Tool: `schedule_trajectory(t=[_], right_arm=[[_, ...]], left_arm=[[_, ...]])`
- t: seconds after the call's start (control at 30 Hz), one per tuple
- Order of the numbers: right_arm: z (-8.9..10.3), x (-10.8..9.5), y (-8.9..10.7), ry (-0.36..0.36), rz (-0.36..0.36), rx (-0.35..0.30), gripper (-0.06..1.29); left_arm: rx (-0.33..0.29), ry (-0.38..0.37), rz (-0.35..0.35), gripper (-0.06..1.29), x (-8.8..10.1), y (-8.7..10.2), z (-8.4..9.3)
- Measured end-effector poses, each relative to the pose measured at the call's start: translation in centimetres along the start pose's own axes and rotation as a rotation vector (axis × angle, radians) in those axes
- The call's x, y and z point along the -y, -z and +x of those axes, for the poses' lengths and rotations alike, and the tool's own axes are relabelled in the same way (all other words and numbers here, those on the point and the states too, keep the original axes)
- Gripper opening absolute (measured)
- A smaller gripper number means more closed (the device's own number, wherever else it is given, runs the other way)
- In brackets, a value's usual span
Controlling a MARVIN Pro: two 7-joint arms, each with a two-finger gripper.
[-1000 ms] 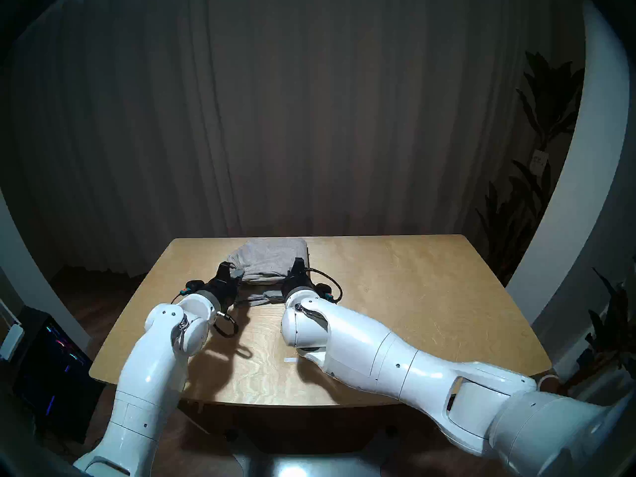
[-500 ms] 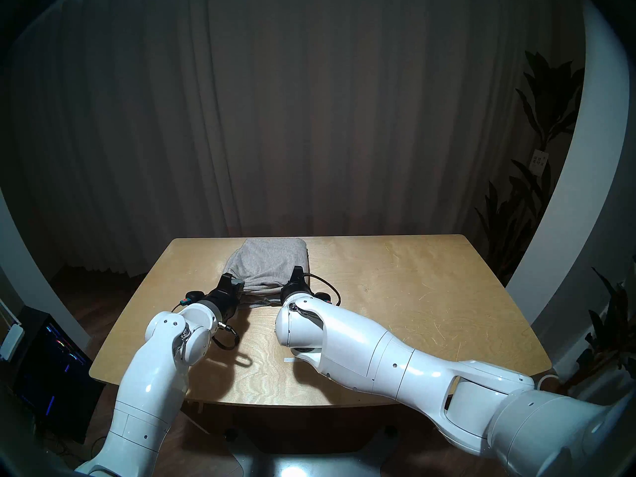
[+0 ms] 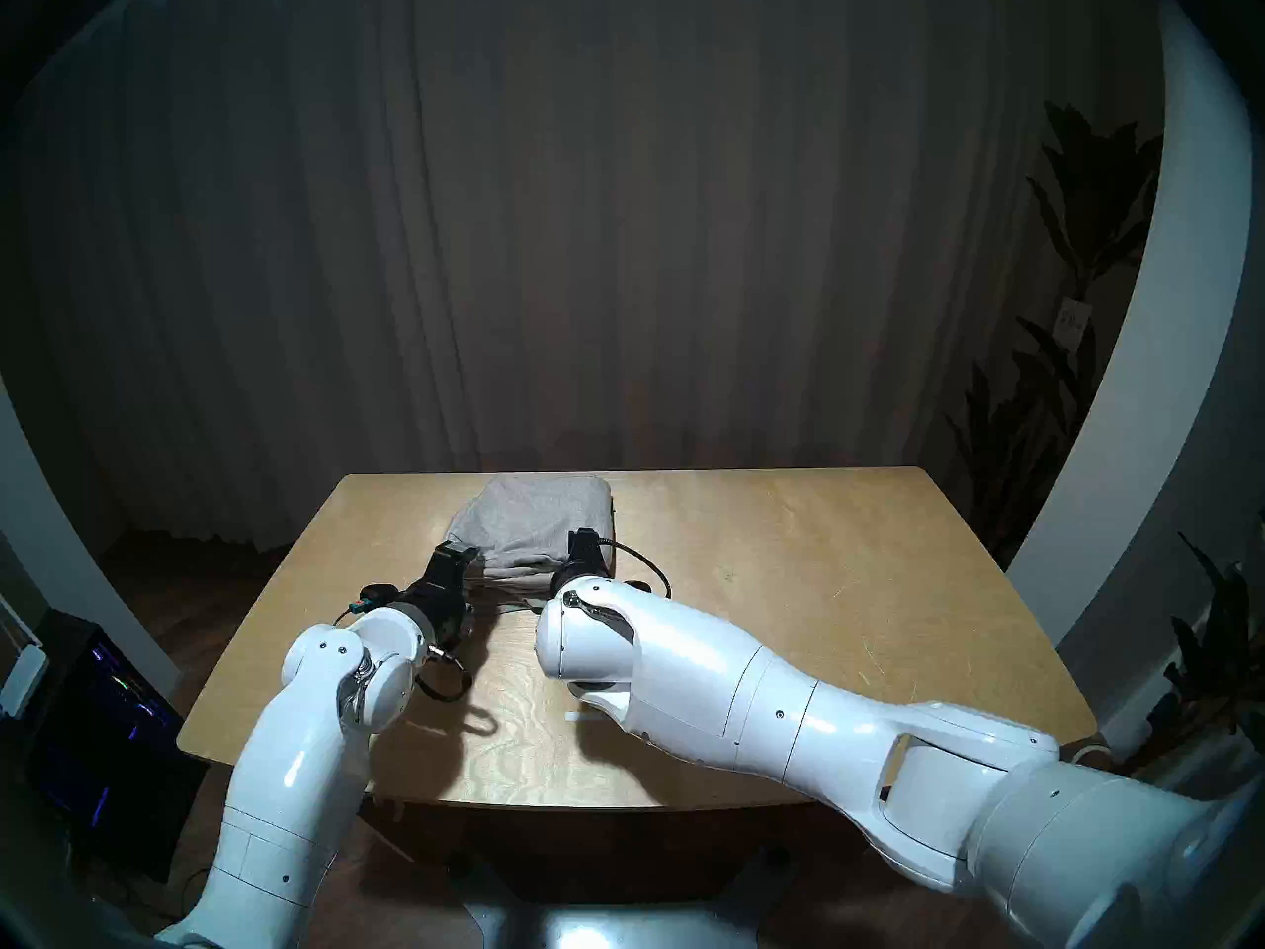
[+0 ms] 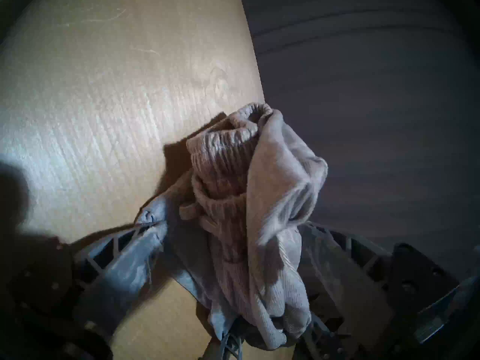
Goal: Fold pants twice and stack them
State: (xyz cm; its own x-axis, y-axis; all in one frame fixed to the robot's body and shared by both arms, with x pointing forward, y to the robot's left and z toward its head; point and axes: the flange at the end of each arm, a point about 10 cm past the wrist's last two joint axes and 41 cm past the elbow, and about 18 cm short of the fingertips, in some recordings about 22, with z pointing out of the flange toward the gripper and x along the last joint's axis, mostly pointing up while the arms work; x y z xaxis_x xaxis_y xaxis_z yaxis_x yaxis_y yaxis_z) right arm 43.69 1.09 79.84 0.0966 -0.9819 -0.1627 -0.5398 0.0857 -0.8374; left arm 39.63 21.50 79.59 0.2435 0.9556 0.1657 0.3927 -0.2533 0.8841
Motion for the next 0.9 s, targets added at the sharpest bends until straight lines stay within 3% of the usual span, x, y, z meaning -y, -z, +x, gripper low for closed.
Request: schedule_trajectory(t=[0.07, 0.1, 0.13, 0.3, 0.9], right_arm=[[-0.2, 0.0, 0.2, 0.006, -0.005, 0.006, 0.38], [-0.3, -0.1, 0.3, 0.010, -0.008, 0.010, 0.90], [-0.3, -0.1, 0.3, 0.013, -0.010, 0.013, 1.04], [-0.2, -0.8, 1.0, 0.031, -0.035, 0.030, 1.12], [0.7, -3.0, 4.3, 0.078, -0.056, 0.102, 1.17]], left_arm=[[-0.004, 0.000, -0.002, 1.23, 0.0, 0.1, 0.1], [-0.005, 0.000, -0.003, 1.23, 0.0, 0.2, 0.1], [-0.006, 0.000, -0.003, 1.23, -0.1, 0.2, 0.1], [-0.010, -0.002, -0.008, 1.23, -0.2, 0.4, 0.0], [-0.013, -0.005, -0.026, 1.23, -0.9, 1.4, -1.5]])
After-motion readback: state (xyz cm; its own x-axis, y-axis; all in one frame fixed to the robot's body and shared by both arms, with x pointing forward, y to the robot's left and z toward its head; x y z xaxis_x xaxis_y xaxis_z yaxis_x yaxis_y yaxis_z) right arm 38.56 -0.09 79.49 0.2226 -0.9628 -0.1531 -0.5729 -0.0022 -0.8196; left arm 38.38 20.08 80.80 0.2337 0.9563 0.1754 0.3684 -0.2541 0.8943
